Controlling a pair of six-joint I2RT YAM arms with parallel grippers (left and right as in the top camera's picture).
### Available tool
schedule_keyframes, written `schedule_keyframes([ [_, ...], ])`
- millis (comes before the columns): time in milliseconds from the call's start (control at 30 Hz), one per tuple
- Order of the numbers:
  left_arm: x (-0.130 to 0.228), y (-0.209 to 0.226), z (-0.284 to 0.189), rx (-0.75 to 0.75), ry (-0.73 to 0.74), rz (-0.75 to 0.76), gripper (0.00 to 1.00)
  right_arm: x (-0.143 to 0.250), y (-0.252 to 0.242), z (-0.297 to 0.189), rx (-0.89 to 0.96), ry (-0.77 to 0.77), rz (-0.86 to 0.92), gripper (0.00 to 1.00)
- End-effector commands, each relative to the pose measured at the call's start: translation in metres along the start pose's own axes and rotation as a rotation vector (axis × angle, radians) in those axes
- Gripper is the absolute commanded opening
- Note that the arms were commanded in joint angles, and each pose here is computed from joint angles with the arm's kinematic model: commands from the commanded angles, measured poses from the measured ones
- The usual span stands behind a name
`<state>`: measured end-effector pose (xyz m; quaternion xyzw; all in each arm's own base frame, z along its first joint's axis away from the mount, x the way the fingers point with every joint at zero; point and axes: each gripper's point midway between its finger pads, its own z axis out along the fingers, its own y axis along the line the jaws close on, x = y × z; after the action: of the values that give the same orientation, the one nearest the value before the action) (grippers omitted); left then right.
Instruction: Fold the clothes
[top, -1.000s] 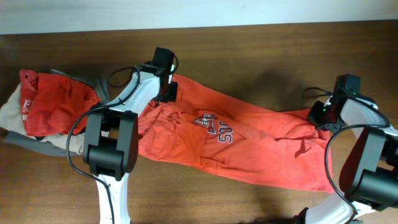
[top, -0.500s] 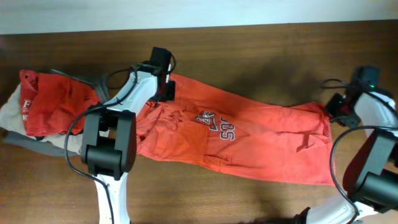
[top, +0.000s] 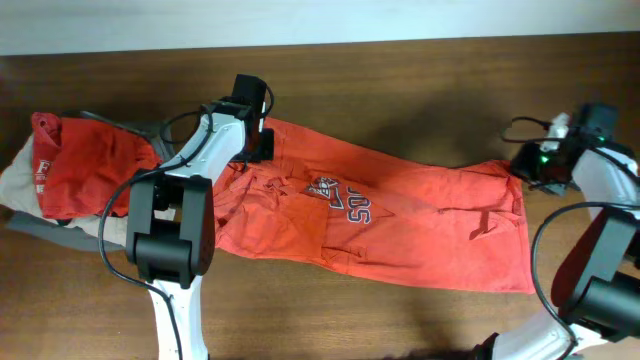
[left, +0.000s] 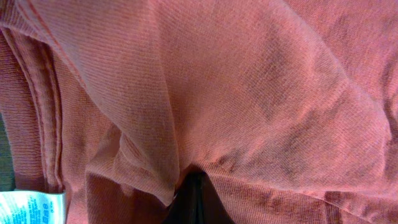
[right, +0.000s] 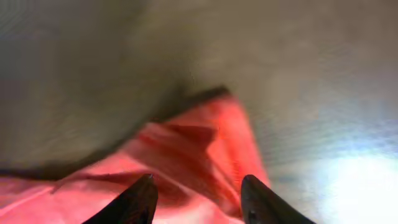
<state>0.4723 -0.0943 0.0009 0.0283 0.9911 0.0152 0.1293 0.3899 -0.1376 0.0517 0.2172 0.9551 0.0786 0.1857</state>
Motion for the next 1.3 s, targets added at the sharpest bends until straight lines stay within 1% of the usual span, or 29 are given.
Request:
schedule_keyframes([
  [0, 0.036, 0.024, 0.037, -0.081, 0.125, -0.023, 0.00, -0.012, 0.016, 0.004, 0.006, -0.034, -0.144, 0.51],
  [233, 0.035, 0.023, 0.037, -0.076, 0.118, -0.024, 0.00, -0.005, 0.041, 0.015, -0.003, -0.013, -0.361, 0.53],
  [467, 0.035, 0.021, 0.037, -0.065, 0.120, -0.025, 0.00, 0.004, 0.024, 0.041, 0.091, 0.047, -0.379, 0.50],
  [533, 0.035, 0.021, 0.037, -0.065, 0.120, -0.025, 0.00, 0.006, 0.018, 0.046, 0.115, 0.058, -0.377, 0.46],
  [600, 0.035, 0.021, 0.037, -0.065, 0.120, -0.025, 0.00, 0.006, 0.013, 0.047, 0.145, 0.062, -0.359, 0.38],
  [667, 0.035, 0.021, 0.037, -0.065, 0.120, -0.025, 0.00, 0.003, 0.010, 0.046, 0.166, 0.051, -0.297, 0.27],
  [733, 0.035, 0.021, 0.037, -0.065, 0.120, -0.024, 0.00, -0.002, 0.002, 0.042, 0.207, 0.032, -0.201, 0.14],
  [800, 0.035, 0.021, 0.037, -0.066, 0.120, -0.024, 0.00, -0.005, -0.007, 0.036, 0.243, 0.024, -0.076, 0.06],
  [833, 0.035, 0.021, 0.037, -0.066, 0.120, -0.024, 0.00, -0.005, -0.013, 0.033, 0.260, 0.024, -0.004, 0.04],
  [900, 0.035, 0.021, 0.037, -0.066, 0.121, -0.024, 0.00, -0.008, -0.019, 0.027, 0.268, 0.022, 0.089, 0.04],
  [933, 0.035, 0.021, 0.037, -0.066, 0.121, -0.024, 0.00, -0.010, -0.025, 0.021, 0.276, 0.020, 0.175, 0.04],
  [967, 0.035, 0.021, 0.037, -0.066, 0.121, -0.024, 0.00, -0.011, -0.029, 0.017, 0.281, 0.019, 0.218, 0.04],
  [1167, 0.035, 0.021, 0.037, -0.066, 0.122, -0.024, 0.00, -0.005, -0.048, 0.000, 0.311, 0.045, 0.463, 0.04],
  [1267, 0.035, 0.021, 0.037, -0.066, 0.121, -0.024, 0.00, -0.004, -0.054, -0.004, 0.313, 0.051, 0.529, 0.04],
])
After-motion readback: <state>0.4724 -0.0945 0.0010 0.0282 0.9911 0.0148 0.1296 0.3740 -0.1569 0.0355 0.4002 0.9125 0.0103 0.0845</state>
